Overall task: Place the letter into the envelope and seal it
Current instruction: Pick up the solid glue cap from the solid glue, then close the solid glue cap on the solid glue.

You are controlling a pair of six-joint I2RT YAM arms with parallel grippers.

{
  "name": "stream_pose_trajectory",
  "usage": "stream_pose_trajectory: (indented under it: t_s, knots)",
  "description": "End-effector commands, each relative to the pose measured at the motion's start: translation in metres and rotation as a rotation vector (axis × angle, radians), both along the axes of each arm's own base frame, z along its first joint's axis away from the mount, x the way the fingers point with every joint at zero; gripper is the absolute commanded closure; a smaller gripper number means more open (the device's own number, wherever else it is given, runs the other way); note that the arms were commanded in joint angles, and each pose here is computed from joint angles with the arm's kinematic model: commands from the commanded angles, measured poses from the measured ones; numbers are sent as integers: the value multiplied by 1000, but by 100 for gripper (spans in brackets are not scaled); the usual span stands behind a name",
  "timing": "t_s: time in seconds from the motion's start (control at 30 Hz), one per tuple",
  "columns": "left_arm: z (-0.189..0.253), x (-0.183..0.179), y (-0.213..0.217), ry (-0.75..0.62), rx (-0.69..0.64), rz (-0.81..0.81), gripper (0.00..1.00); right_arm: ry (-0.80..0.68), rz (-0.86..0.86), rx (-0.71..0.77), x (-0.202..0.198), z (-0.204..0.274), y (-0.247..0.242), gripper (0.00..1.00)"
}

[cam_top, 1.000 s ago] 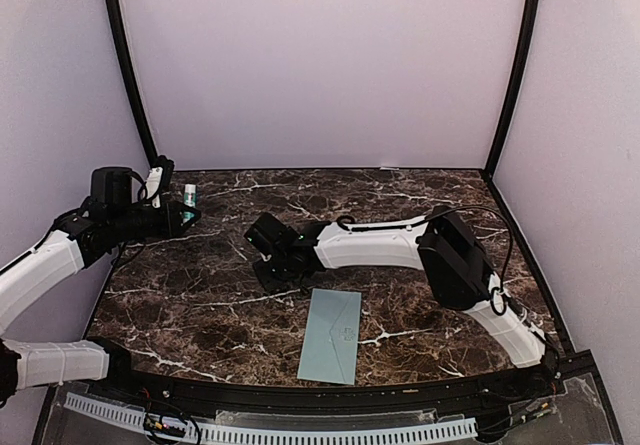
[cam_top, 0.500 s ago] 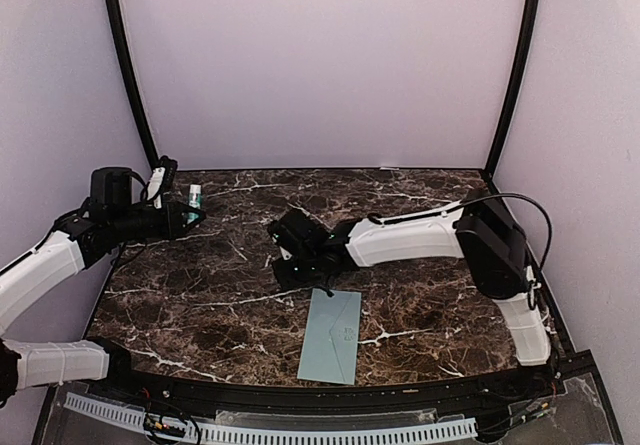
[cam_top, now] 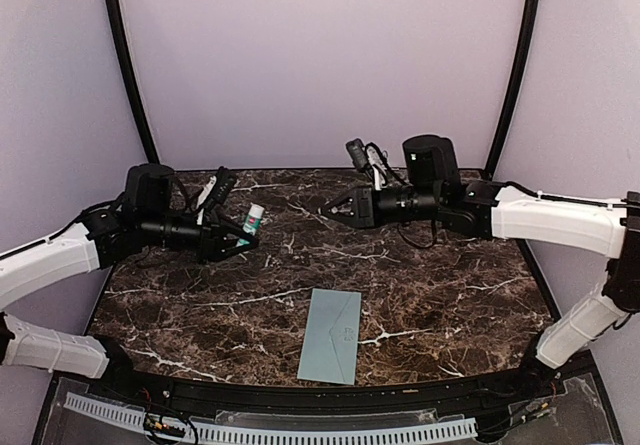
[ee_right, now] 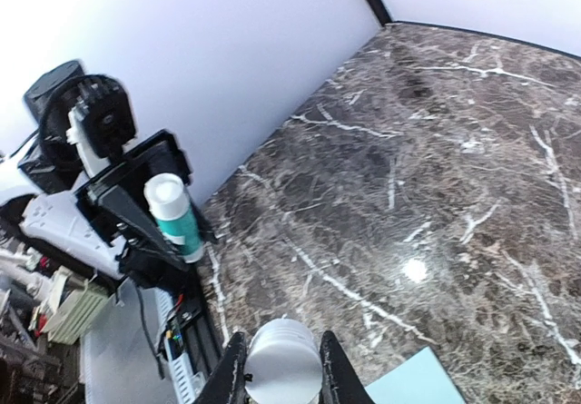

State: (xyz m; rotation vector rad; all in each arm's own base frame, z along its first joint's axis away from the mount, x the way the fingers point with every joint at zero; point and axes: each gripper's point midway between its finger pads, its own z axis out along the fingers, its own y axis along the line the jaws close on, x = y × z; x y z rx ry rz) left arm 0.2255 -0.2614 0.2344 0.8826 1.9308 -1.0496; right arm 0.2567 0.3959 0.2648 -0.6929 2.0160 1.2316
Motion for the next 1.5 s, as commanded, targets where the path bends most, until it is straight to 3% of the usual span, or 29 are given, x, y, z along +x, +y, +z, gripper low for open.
stream_pose_trajectory:
  t_s: [0.0,0.4,1.13,1.47]
  knots:
    - [25,-12,-35,-105,-33,-165,100,7,213,172,-45,38,2,84]
    - [-5,-37,-59,-19,-16,-294,100,75,306,246,-62,30,18,84]
    - [-11,-37,-60,-36,13,-306,100,117,331,309,-61,30,39,85]
    - [-8,-39,-60,-35,2,-317,100,121,340,269,-63,21,49,85]
